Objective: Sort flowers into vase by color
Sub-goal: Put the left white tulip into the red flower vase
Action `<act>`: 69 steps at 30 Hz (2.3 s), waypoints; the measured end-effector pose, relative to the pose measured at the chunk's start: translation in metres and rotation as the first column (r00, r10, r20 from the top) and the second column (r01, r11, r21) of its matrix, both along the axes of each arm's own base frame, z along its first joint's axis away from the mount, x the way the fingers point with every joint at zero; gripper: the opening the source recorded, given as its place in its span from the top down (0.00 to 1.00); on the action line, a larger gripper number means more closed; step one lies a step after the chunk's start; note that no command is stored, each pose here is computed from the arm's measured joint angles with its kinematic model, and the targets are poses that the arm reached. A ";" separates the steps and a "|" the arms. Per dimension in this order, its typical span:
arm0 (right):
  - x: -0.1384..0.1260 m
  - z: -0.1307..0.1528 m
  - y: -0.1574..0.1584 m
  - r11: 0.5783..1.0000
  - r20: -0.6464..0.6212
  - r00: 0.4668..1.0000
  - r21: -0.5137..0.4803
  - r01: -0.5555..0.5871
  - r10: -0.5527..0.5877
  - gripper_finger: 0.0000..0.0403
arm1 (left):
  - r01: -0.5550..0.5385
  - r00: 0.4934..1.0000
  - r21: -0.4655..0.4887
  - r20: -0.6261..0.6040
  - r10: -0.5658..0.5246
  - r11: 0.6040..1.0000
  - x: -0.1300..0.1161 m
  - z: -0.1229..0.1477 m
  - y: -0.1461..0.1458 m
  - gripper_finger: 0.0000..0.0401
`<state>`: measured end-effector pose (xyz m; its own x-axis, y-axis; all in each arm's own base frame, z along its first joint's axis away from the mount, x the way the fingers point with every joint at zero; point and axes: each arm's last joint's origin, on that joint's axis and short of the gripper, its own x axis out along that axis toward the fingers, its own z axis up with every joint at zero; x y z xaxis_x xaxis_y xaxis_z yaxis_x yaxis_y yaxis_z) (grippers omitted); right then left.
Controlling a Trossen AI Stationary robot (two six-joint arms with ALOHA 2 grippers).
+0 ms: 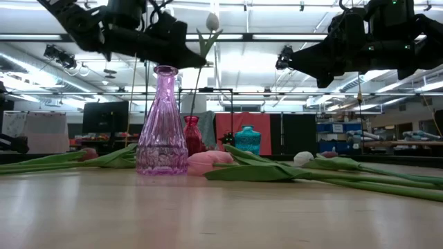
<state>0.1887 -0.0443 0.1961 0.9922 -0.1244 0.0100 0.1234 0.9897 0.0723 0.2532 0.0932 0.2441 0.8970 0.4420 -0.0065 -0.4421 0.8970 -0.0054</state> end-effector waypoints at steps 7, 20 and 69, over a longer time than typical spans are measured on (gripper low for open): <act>0.000 0.002 0.000 1.000 0.016 1.000 -0.008 0.004 -0.004 0.62 | 0.000 0.999 -0.074 0.044 0.003 0.997 -0.012 -0.022 -0.004 0.91; 0.000 0.001 0.000 1.000 0.006 1.000 -0.008 0.004 -0.004 0.62 | -0.060 0.975 -0.208 -0.223 0.012 0.976 -0.039 -0.020 -0.017 0.49; 0.000 0.001 -0.002 0.996 0.000 0.998 -0.071 0.056 -0.056 0.62 | -0.656 0.493 -0.492 -0.854 -0.169 0.572 -0.025 -0.104 -0.134 0.83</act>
